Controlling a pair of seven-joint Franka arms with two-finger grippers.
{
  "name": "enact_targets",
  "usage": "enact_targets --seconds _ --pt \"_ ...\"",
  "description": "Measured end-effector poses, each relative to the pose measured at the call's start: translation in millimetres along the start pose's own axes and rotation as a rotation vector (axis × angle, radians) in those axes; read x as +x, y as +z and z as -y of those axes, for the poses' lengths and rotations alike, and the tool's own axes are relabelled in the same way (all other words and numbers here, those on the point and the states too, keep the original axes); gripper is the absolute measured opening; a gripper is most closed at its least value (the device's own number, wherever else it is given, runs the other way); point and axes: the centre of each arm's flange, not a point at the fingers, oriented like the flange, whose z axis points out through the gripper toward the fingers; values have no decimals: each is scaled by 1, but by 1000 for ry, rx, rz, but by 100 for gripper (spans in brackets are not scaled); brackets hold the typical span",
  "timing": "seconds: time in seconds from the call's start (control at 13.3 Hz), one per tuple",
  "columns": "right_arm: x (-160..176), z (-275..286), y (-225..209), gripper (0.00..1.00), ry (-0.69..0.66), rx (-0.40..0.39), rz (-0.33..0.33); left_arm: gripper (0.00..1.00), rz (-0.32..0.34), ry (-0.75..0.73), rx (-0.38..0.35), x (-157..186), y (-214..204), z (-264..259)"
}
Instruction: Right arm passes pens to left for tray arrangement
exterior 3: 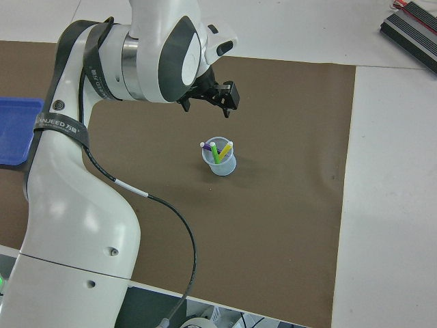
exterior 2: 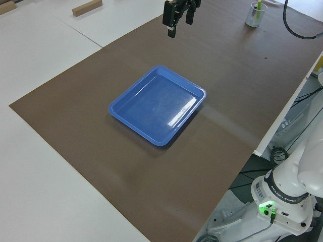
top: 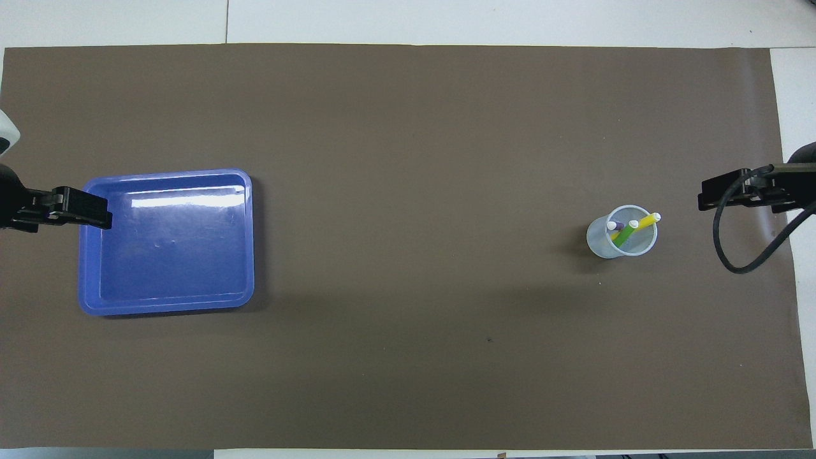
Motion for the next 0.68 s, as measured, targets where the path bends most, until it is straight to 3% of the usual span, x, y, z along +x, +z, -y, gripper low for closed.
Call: enact_targets --seconds 0.68 --pt "0 -3 0 100 5 0 0 100 0 0 0 0 0 0"
